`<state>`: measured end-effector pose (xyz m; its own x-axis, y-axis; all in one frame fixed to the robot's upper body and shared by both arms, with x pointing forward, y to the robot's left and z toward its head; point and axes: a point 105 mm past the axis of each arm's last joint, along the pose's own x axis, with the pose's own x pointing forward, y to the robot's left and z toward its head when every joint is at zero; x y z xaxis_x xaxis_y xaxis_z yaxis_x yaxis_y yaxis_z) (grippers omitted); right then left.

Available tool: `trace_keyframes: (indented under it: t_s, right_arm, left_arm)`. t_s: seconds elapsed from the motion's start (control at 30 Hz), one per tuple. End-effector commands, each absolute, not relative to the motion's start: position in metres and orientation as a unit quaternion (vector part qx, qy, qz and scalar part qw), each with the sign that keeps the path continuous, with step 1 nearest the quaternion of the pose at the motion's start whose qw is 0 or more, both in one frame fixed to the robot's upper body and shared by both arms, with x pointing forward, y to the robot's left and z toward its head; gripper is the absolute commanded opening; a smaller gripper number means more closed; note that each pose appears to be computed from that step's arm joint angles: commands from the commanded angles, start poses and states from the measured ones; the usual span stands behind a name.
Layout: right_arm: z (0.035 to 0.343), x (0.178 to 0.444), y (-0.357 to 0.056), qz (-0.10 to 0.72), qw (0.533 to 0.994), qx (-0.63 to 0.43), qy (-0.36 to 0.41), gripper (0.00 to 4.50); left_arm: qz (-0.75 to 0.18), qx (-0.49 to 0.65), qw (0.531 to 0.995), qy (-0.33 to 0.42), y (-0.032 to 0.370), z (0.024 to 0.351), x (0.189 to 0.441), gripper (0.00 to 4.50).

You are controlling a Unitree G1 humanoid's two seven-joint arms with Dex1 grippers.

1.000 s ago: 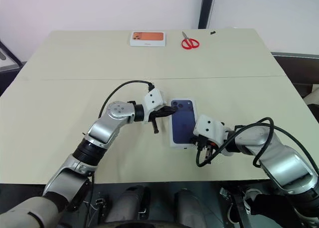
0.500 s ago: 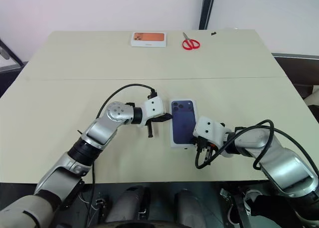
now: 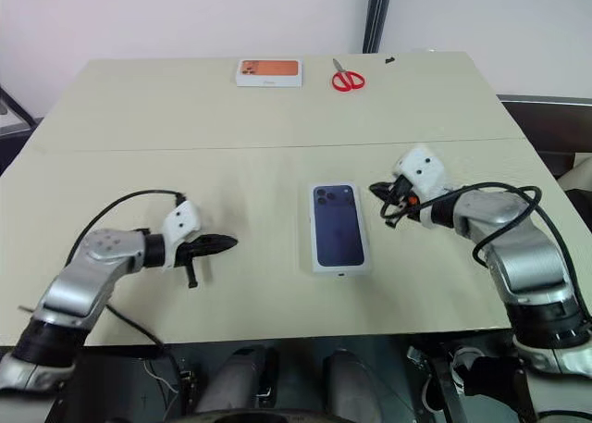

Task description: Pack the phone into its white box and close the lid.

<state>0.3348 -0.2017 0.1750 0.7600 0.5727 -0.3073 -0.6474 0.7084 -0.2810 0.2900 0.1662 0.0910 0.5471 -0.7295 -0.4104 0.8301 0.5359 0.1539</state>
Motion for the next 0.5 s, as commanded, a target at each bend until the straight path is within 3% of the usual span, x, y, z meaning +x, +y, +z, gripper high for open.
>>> trace_keyframes:
  t_s: [0.03, 0.27, 0.5]
  right_arm:
    - [0.189, 0.341, -0.219, 0.317, 0.933, -0.153, 0.07, 0.05]
    - [0.174, 0.343, -0.241, 0.314, 0.938, -0.12, 0.081, 0.05]
    - [0.172, 0.343, -0.233, 0.341, 0.931, -0.102, 0.082, 0.05]
  left_arm:
    - [-0.378, 0.132, 0.912, 0.09, 0.187, 0.118, 0.295, 0.0]
    - [-0.258, 0.074, 0.963, -0.001, 0.223, 0.149, 0.291, 0.0]
    - [-0.236, 0.071, 0.969, -0.008, 0.229, 0.148, 0.288, 0.0]
